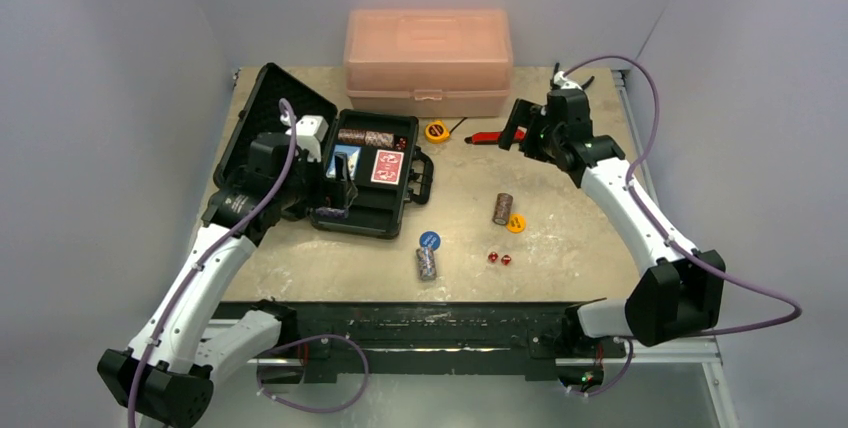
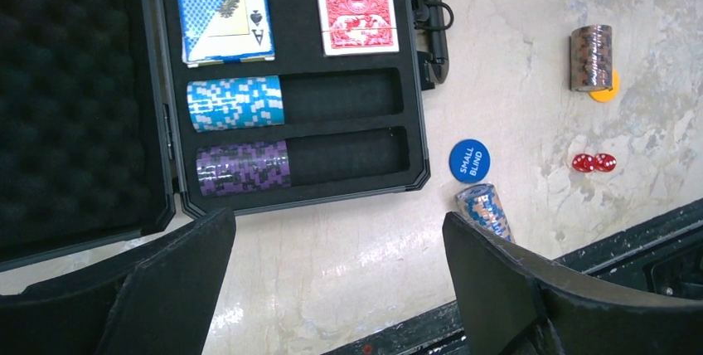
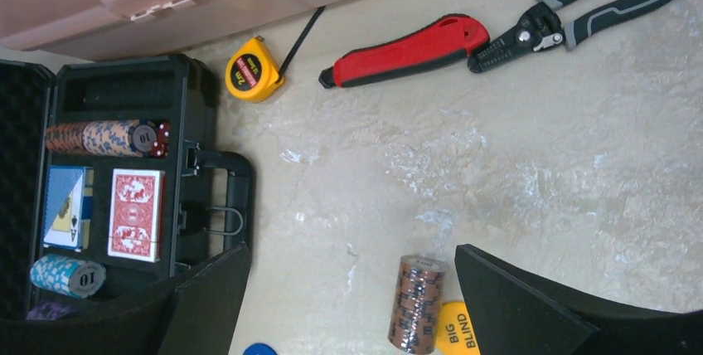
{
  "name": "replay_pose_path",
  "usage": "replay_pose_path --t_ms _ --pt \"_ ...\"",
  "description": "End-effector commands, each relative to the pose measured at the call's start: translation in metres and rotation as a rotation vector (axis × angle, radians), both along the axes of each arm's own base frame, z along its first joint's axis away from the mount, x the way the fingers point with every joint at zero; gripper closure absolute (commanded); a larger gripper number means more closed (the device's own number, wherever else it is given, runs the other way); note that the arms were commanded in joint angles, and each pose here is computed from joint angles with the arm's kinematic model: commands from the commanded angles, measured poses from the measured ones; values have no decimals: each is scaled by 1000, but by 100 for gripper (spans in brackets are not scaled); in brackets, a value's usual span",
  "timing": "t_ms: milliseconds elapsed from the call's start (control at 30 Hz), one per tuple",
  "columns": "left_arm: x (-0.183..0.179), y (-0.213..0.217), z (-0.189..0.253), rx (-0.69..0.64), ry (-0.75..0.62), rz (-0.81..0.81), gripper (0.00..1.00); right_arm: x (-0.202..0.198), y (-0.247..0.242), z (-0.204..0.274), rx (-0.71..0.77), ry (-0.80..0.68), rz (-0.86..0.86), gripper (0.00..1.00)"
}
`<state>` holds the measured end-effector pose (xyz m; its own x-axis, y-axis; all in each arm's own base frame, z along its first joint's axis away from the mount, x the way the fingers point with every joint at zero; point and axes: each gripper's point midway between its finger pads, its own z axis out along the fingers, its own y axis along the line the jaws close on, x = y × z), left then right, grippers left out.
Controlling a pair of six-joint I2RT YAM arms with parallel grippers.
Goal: Pack up texas hold em set
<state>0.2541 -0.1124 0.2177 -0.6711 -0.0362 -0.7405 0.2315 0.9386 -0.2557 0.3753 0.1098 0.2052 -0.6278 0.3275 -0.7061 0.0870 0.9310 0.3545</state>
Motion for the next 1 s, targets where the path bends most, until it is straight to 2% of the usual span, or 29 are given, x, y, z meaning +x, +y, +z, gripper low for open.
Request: replay_pose_path --t_ms 0,200,500,667,867,967 --pt "-2 -11 5 10 -27 -70 5 -11 -4 -8 -29 45 -20 1" --pt "-8 -21 -7 39 -3 -114 6 -25 -17 -30 -34 132 -135 1" --pt "-12 -24 -5 47 -18 -130 7 -39 -11 -74 -16 243 -189 1" --pt "-13 -24 -3 46 -25 -134 7 -40 -3 -97 -9 297 -196 12" --pt "-14 -22 -2 52 -34 -126 8 -43 1 -118 -39 344 -211 14" --pt "-15 -22 -1 55 -39 -125 9 -44 3 -127 -50 366 -207 19"
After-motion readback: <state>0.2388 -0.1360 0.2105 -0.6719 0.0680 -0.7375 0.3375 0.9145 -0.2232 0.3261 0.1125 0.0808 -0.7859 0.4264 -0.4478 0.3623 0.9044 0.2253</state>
